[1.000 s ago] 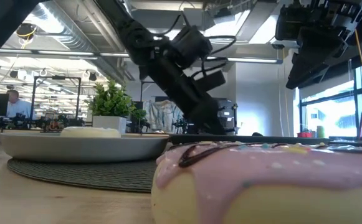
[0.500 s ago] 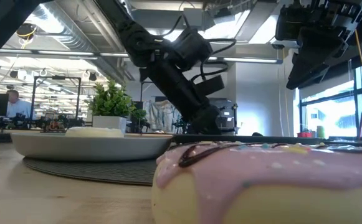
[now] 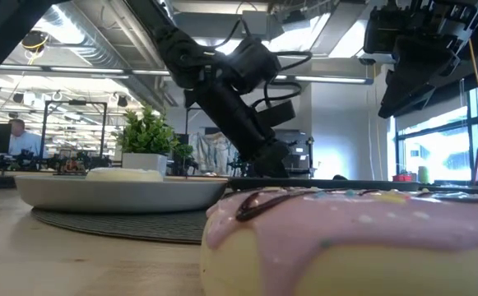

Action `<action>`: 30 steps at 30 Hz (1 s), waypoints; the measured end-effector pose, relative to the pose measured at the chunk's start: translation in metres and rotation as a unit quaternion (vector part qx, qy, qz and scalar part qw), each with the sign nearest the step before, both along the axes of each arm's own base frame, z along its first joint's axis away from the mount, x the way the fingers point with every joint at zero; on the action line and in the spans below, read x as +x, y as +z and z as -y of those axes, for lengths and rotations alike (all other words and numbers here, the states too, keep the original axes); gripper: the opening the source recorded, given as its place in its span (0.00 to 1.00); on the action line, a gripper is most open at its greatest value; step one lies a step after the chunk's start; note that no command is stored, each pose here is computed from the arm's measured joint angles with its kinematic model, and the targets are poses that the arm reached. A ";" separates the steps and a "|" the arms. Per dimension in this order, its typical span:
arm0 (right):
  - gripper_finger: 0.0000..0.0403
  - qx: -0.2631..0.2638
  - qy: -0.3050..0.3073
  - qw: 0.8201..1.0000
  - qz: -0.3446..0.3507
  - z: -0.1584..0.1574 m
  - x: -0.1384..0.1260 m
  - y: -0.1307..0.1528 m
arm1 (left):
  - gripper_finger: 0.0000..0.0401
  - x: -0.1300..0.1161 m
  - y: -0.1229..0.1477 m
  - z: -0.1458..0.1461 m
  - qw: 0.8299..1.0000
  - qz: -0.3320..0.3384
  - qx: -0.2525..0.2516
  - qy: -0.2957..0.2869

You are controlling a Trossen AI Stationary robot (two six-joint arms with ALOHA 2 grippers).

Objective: Pick & Place donuts
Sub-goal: Put the large green donut on the gray plate

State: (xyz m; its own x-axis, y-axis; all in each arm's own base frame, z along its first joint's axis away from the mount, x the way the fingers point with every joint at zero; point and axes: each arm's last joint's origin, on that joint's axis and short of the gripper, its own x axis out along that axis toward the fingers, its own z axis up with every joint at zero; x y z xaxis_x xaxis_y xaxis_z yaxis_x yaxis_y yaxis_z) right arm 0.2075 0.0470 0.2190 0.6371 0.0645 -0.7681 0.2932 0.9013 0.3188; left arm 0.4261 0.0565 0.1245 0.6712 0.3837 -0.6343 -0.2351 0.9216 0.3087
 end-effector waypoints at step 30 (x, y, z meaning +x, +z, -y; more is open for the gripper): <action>0.27 0.003 -0.005 1.000 -0.004 0.000 0.000 0.000 | 0.01 -0.103 0.091 0.181 0.997 -0.068 -0.018 0.018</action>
